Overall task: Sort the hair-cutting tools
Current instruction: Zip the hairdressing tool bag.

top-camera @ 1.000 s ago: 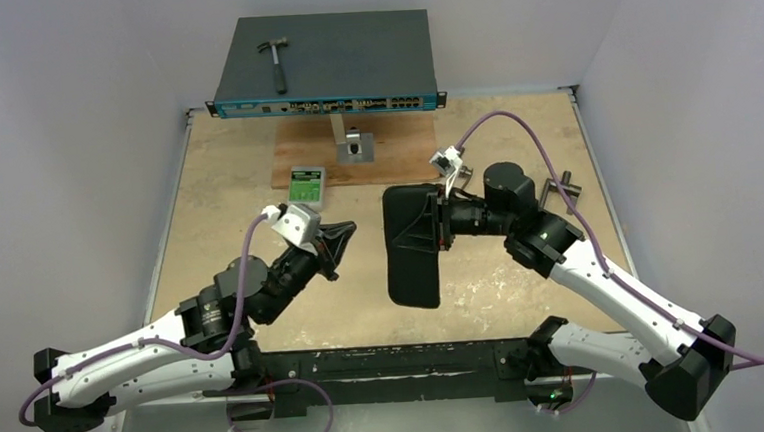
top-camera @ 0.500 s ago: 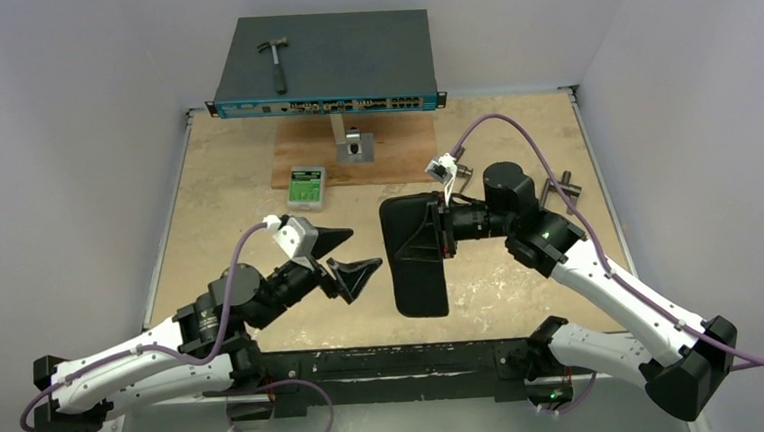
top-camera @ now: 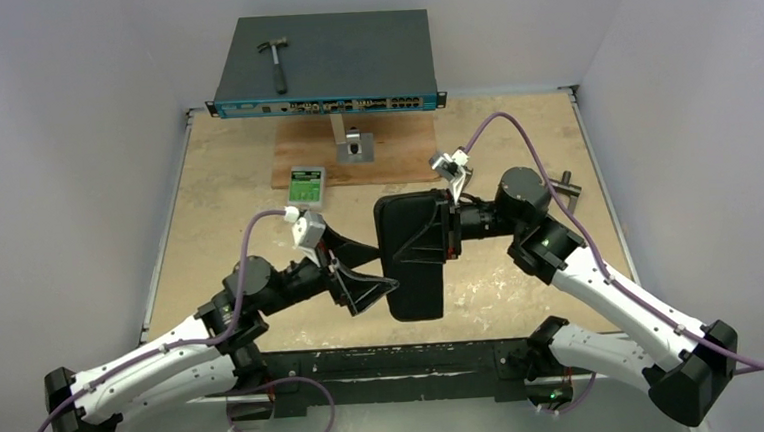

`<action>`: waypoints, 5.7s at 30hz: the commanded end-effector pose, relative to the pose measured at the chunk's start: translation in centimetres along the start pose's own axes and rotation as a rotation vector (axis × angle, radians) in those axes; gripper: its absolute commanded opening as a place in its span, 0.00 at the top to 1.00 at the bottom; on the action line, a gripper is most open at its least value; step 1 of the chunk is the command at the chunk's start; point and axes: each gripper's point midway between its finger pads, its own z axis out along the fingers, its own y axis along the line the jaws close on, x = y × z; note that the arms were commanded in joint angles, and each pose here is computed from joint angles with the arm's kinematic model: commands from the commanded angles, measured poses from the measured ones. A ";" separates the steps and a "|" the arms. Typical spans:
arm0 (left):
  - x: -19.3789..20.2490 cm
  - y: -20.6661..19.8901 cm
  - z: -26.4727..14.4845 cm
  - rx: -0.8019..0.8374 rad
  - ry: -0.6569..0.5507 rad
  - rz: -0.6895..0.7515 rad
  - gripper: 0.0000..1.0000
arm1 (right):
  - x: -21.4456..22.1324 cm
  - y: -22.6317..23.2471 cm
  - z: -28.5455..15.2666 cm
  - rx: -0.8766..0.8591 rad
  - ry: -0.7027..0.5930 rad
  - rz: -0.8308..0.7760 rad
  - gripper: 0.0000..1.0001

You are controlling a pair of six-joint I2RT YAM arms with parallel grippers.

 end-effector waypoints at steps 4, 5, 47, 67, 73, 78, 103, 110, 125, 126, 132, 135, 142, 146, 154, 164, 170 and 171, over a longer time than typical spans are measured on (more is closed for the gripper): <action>-0.5 -4.1 1.1 0.219 0.023 -0.057 0.18 | -2.5 2.8 0.1 -0.114 -0.057 -0.089 1.00; -0.3 -4.1 1.3 0.222 0.032 -0.060 0.22 | -2.6 2.8 0.1 -0.112 -0.061 -0.089 1.00; -6.6 -4.0 1.6 0.209 -0.277 -0.109 1.00 | -1.8 4.9 -0.4 -0.354 -0.142 -0.002 0.85; -2.2 2.6 -5.4 -0.258 0.111 0.168 0.16 | -3.9 4.5 -0.3 -0.155 -0.123 -0.071 1.00; -2.0 2.6 -4.7 -0.251 0.134 0.269 0.14 | -5.1 1.0 0.2 0.078 -0.089 -0.054 1.00; -2.6 3.1 -4.5 -0.281 0.102 0.313 0.14 | -6.4 -3.5 -2.2 0.499 0.002 -0.164 1.00; 1.3 2.0 3.0 -0.170 -0.164 0.530 0.20 | -4.2 -2.8 -1.6 0.575 0.167 -0.053 1.00; 0.7 2.8 3.4 -0.235 -0.205 0.616 0.26 | -3.8 -2.0 -1.3 0.528 0.165 -0.033 1.00; 0.6 3.7 3.9 -0.294 -0.169 0.676 0.66 | -3.9 -1.8 -0.9 0.497 0.157 -0.032 1.00; 0.6 3.8 3.9 -0.297 -0.166 0.681 0.68 | -3.9 -1.8 -0.9 0.497 0.158 -0.034 1.00; 0.3 3.9 3.7 -0.315 -0.165 0.688 0.74 | -3.8 -1.8 -1.1 0.504 0.164 -0.039 1.00; 0.0 4.0 3.5 -0.322 -0.172 0.685 0.74 | -3.7 -1.8 -1.1 0.504 0.166 -0.038 1.00; -0.4 3.8 3.3 -0.320 -0.183 0.672 0.65 | -3.5 -1.9 -1.1 0.503 0.165 -0.038 1.00; -0.5 3.7 3.3 -0.320 -0.187 0.671 0.64 | -3.6 -1.9 -1.1 0.500 0.163 -0.037 1.00; -0.6 3.6 3.3 -0.317 -0.195 0.671 0.86 | -3.4 -2.0 -1.0 0.499 0.163 -0.034 1.00; -1.1 4.6 2.3 -0.378 -0.187 0.675 1.00 | -2.7 -2.5 -1.3 0.517 0.179 -0.034 1.00; -1.9 6.3 0.7 -0.495 -0.174 0.707 1.00 | -1.4 -3.2 -1.9 0.541 0.196 -0.022 1.00; -2.2 6.5 0.3 -0.511 -0.177 0.713 1.00 | -1.2 -3.3 -2.0 0.544 0.200 -0.021 1.00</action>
